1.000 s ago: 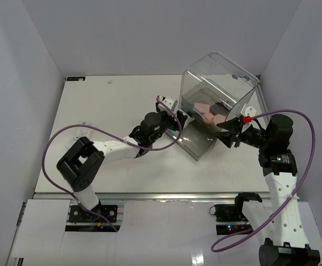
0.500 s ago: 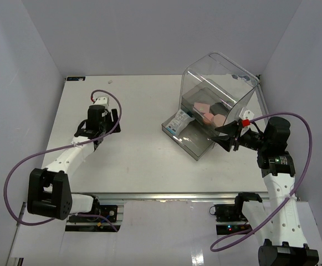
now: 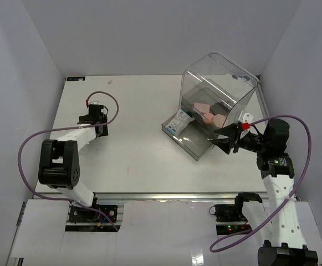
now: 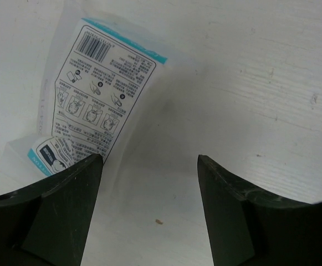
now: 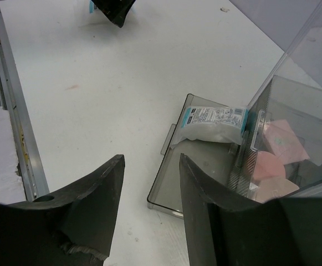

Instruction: Organize the makeup

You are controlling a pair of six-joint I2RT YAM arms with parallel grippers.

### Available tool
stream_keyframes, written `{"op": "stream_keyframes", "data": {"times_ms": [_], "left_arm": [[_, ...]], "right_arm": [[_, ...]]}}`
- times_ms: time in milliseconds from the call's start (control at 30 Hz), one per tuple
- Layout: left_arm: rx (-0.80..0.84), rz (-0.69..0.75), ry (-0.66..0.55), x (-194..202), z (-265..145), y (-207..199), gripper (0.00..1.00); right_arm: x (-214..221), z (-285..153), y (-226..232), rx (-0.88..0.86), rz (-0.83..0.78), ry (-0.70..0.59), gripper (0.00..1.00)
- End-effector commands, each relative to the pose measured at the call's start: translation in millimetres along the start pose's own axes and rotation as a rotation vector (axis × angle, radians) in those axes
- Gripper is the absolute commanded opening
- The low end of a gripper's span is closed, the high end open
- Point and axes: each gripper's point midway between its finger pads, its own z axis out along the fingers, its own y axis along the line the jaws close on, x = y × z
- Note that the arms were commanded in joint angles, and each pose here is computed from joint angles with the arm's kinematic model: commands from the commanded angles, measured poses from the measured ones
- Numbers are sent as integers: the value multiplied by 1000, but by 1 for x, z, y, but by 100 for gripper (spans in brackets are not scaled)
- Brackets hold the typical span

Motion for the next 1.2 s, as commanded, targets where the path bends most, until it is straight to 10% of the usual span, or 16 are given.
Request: {"op": "stream_keyframes", "data": {"times_ms": [0, 567, 1000, 1167], "left_arm": [[-98, 28, -59, -34, 4, 17, 78], [-166, 199, 48, -8, 37, 19, 63], [5, 61, -15, -28, 10, -4, 2], [341, -105, -139, -61, -46, -45, 0]], "right_arm": [[-1, 0, 4, -21, -22, -13, 51], [1, 0, 4, -21, -18, -11, 51], [0, -1, 6, -18, -24, -13, 51], [1, -1, 4, -9, -26, -9, 51]]}}
